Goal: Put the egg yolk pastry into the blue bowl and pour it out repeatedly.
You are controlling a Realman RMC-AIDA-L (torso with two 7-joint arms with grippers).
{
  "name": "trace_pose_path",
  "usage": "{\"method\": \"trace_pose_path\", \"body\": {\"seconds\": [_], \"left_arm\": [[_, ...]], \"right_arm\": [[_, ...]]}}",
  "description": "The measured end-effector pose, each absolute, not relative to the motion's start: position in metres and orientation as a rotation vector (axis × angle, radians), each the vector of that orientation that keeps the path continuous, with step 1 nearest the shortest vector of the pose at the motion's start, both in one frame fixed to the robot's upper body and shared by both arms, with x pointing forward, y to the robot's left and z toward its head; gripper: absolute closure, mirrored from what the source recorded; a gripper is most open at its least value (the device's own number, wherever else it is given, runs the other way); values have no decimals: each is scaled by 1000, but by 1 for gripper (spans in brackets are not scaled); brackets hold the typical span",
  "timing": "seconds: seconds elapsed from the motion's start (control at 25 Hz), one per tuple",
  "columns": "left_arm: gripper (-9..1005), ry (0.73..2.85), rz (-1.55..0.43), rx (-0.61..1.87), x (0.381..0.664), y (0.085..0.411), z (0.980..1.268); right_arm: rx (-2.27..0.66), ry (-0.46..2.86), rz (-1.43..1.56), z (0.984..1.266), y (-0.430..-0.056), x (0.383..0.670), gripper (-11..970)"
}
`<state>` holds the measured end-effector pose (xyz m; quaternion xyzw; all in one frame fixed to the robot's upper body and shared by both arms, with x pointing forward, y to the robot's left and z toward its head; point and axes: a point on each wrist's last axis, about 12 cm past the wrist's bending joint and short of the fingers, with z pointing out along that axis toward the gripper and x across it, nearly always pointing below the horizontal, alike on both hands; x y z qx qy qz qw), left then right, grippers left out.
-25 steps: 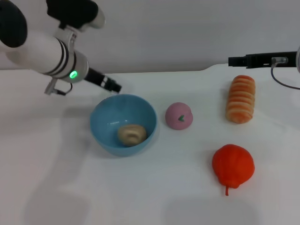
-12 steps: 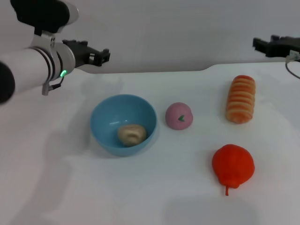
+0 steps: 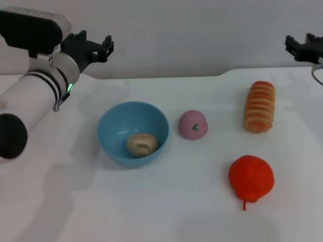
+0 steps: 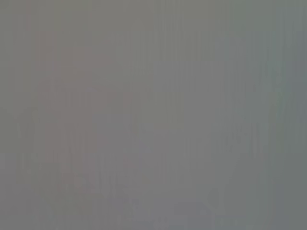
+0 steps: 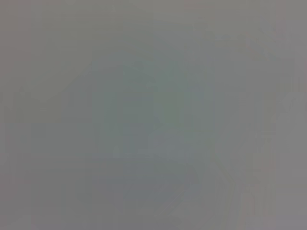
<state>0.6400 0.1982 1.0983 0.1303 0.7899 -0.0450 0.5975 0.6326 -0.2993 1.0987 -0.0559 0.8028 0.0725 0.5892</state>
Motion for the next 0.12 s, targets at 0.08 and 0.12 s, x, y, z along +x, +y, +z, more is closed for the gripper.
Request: {"method": "trace_pose_path", "body": {"seconds": [0.08,0.12], "left_arm": [[396,1822,-113,283,637,197,1096],[396,1817,-112,284,636,196,1095]], "right_arm": [[-121,1834,172,1097,-303,630,478],[-122,1814,173,1097,-304,628,478]]}}
